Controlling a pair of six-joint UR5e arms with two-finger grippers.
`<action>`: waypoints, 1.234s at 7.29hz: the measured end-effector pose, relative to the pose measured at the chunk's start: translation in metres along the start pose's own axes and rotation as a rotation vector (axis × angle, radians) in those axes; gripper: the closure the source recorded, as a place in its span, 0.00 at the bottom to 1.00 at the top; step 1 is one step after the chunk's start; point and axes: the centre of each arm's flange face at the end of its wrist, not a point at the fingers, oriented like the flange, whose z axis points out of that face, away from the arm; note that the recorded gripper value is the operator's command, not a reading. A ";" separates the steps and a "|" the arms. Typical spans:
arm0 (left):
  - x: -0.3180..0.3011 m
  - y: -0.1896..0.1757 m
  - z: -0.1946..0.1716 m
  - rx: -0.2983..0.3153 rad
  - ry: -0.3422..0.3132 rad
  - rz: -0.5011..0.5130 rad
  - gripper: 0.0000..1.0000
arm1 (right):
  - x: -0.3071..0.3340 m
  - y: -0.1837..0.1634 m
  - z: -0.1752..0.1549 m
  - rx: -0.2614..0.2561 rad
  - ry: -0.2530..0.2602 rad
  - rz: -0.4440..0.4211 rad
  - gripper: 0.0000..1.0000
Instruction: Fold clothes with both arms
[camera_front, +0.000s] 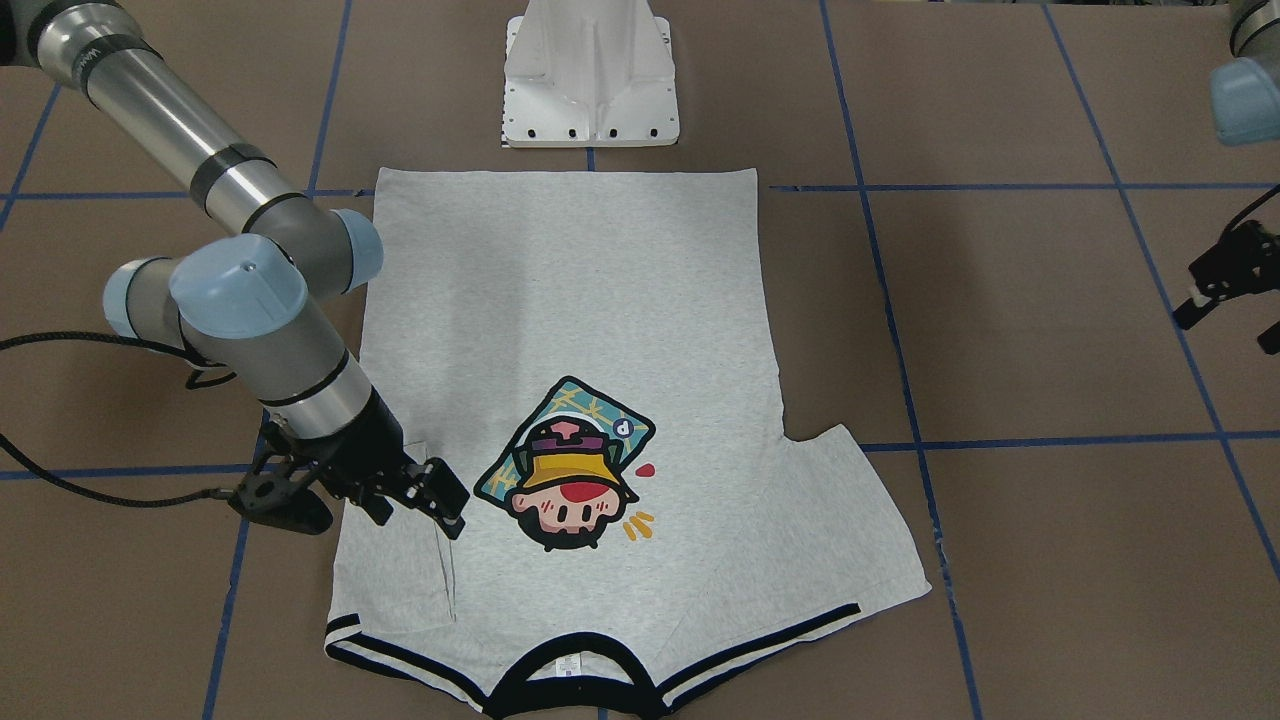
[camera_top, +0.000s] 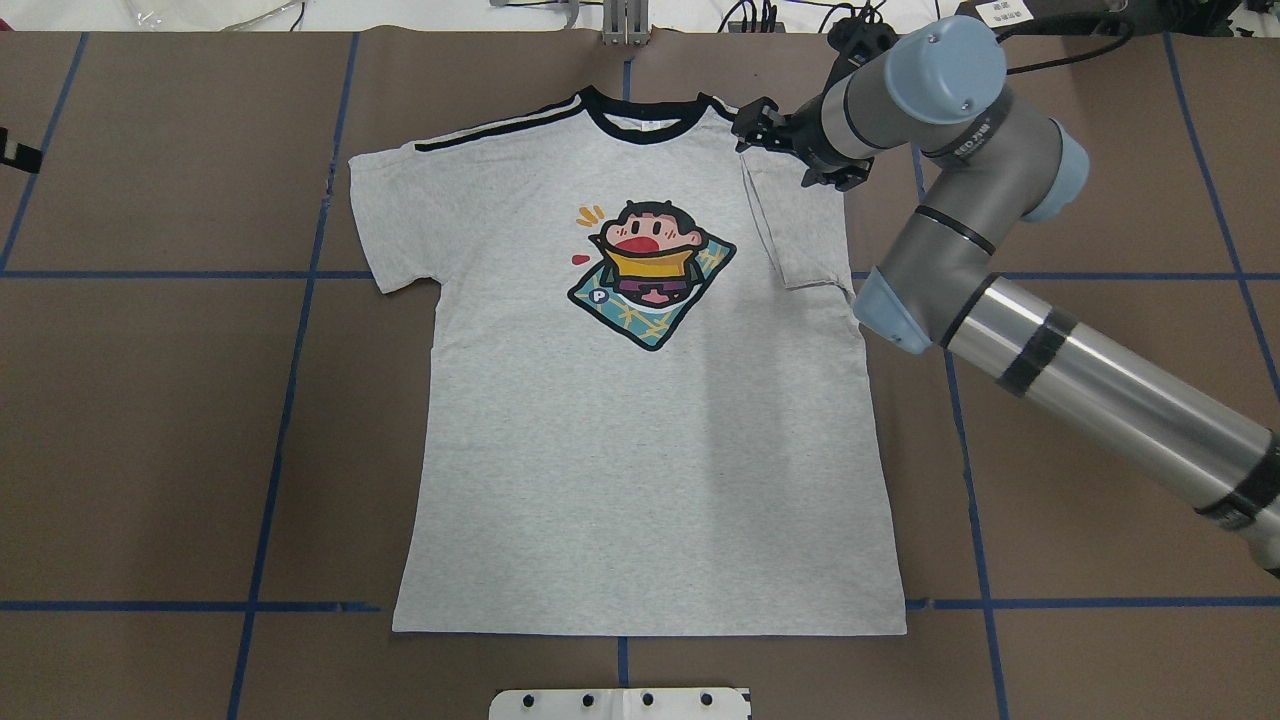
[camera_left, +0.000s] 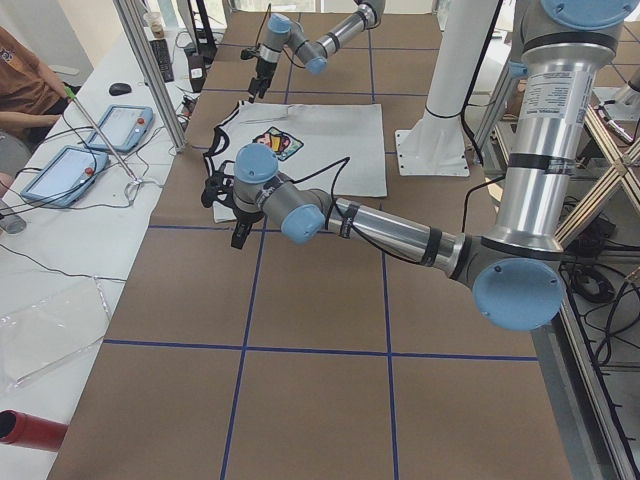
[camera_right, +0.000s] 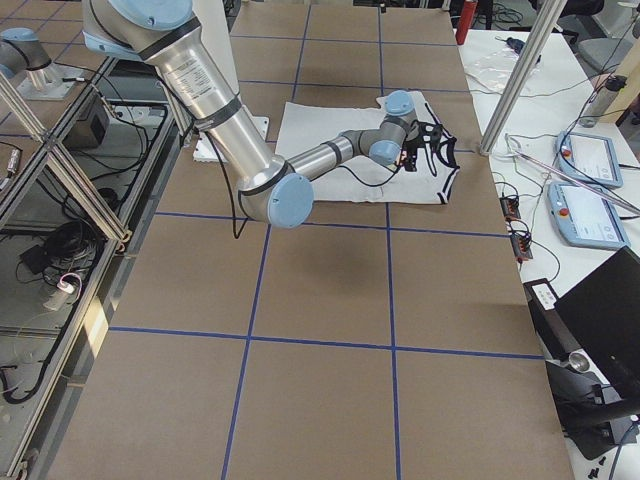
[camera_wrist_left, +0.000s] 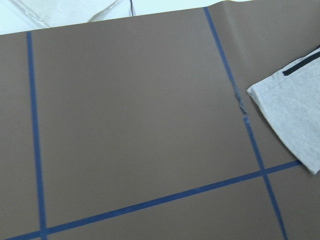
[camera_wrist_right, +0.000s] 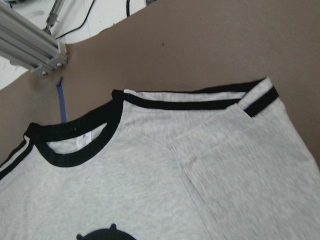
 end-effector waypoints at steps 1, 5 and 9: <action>0.017 -0.026 0.034 -0.024 0.021 -0.030 0.01 | 0.024 0.014 -0.030 -0.037 -0.022 -0.004 0.00; 0.052 -0.105 0.159 -0.038 0.078 -0.088 0.22 | 0.073 0.028 -0.080 -0.066 -0.044 -0.004 0.00; 0.098 -0.130 0.245 -0.023 0.033 -0.073 0.42 | 0.084 0.027 -0.080 -0.051 -0.034 -0.001 0.00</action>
